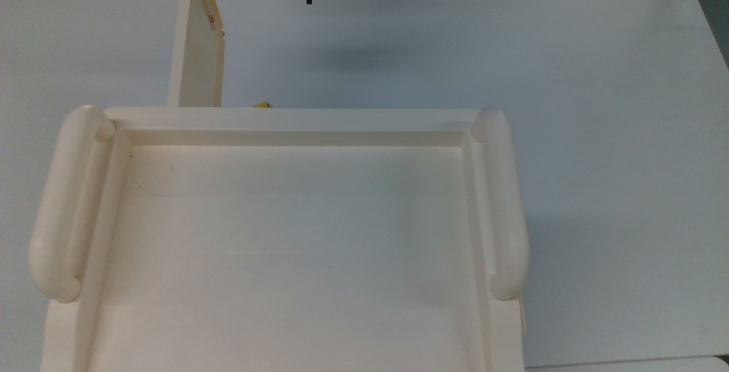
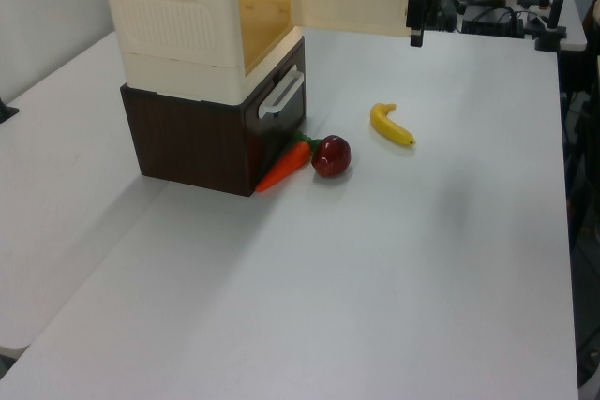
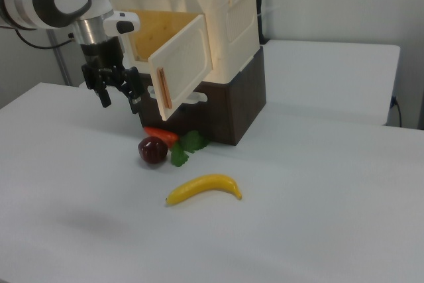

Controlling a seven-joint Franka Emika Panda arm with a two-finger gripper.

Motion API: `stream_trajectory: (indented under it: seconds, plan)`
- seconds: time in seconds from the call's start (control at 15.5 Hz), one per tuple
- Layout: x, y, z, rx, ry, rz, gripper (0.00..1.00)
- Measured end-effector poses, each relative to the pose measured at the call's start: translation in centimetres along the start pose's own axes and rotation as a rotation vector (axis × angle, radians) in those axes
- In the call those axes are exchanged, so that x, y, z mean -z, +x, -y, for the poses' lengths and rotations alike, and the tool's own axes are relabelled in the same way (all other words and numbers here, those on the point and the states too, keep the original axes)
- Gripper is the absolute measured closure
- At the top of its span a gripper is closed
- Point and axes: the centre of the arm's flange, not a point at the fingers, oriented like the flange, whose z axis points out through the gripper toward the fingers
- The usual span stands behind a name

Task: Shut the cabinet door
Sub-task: 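Move the gripper up beside the open cream cabinet door's outer edge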

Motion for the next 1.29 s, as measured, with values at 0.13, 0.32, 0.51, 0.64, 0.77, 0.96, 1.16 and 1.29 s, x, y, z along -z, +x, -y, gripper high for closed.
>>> stream_trajectory:
  seconds: [0.13,0.32,0.51,0.64,0.77,0.96,1.16,1.29]
  plan:
    - [-0.01,0.0,-0.02,0.0,0.0,0.0,0.0]
    - [-0.01,0.0,-0.06,-0.001,0.0,0.0,0.0]
    - [-0.01,0.0,-0.06,-0.001,0.0,0.0,0.0]
    - [-0.01,0.0,-0.06,-0.001,0.0,0.0,0.0]
    - [-0.01,0.0,-0.06,-0.001,0.0,0.0,0.0]
    - [-0.02,0.0,-0.06,0.001,0.0,0.0,0.01]
    - [-0.04,0.0,-0.06,0.029,0.0,0.001,0.25]
    - [-0.04,0.0,-0.06,0.045,0.0,0.001,0.49]
